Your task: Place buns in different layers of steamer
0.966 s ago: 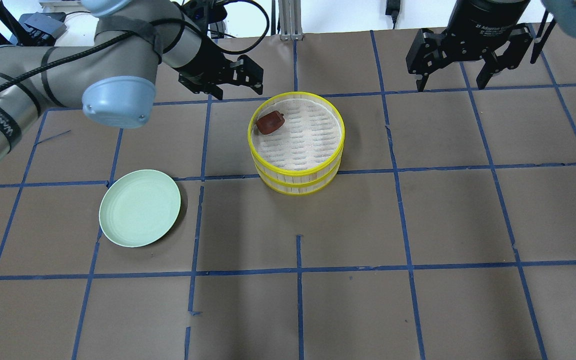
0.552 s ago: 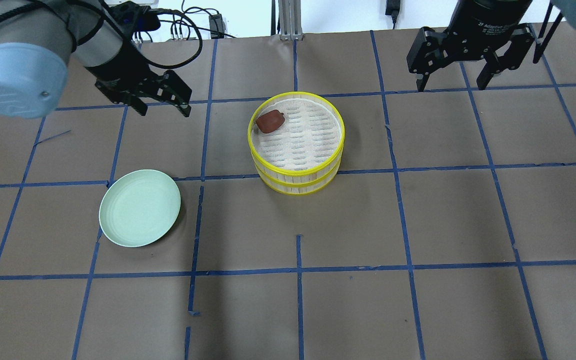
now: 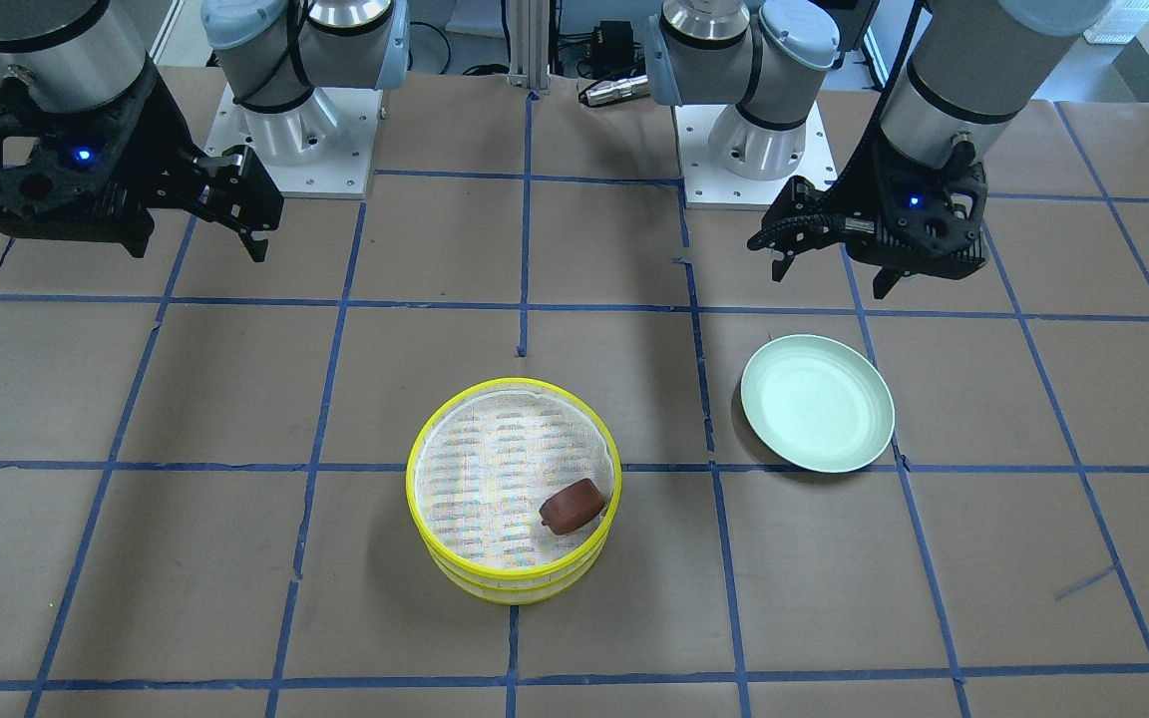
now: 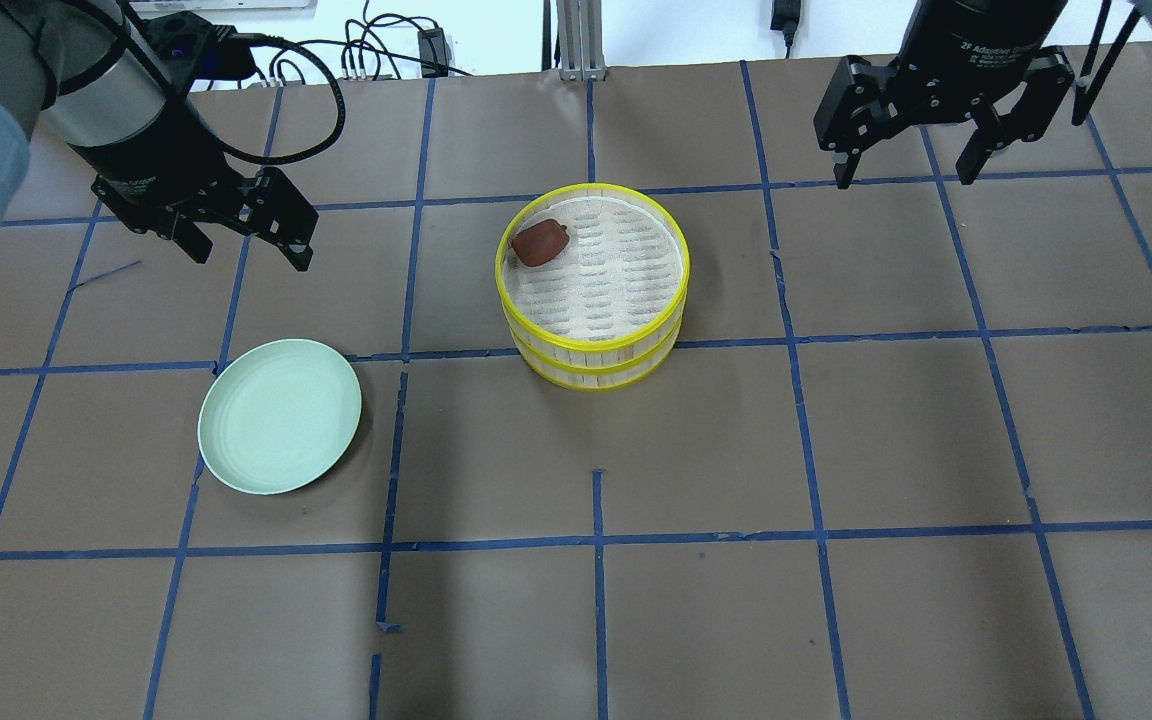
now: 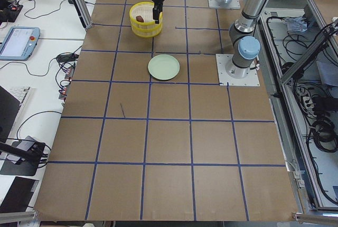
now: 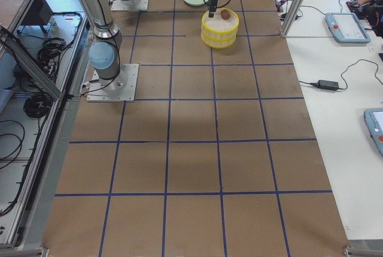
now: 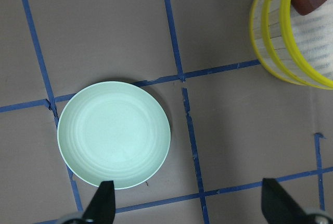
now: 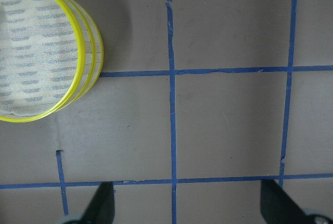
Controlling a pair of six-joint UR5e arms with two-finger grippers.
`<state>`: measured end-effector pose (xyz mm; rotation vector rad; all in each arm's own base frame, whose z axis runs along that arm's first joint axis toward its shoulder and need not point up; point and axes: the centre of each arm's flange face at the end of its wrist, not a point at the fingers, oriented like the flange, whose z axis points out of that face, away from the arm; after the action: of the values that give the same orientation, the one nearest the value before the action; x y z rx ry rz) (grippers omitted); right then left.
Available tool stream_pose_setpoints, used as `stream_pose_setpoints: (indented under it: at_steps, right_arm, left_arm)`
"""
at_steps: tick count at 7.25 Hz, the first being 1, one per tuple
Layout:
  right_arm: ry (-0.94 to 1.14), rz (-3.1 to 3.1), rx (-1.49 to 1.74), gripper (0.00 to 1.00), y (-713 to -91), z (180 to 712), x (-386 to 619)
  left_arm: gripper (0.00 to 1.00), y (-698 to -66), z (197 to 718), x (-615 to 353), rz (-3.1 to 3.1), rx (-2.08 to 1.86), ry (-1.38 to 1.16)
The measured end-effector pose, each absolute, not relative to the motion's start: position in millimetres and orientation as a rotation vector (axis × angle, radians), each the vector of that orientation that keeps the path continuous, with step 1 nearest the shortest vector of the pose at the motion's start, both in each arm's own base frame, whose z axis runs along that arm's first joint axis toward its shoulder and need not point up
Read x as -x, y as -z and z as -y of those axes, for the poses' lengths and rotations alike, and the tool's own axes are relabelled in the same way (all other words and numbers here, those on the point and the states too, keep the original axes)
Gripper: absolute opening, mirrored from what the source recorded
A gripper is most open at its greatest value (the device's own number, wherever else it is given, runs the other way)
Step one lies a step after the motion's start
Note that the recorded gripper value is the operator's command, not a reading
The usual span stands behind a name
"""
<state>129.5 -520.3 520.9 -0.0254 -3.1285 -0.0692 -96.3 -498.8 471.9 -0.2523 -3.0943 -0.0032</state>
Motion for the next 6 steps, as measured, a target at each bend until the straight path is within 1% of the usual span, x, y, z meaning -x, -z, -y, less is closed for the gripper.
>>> stream_pose_setpoints:
  at_steps: [6]
  right_arm:
    - [0.085,3.128,0.024,1.0,-515.7,519.6,-129.4]
  left_arm:
    - [1.0,-466.7,492.2,94.5,3.1,0.263,0.028]
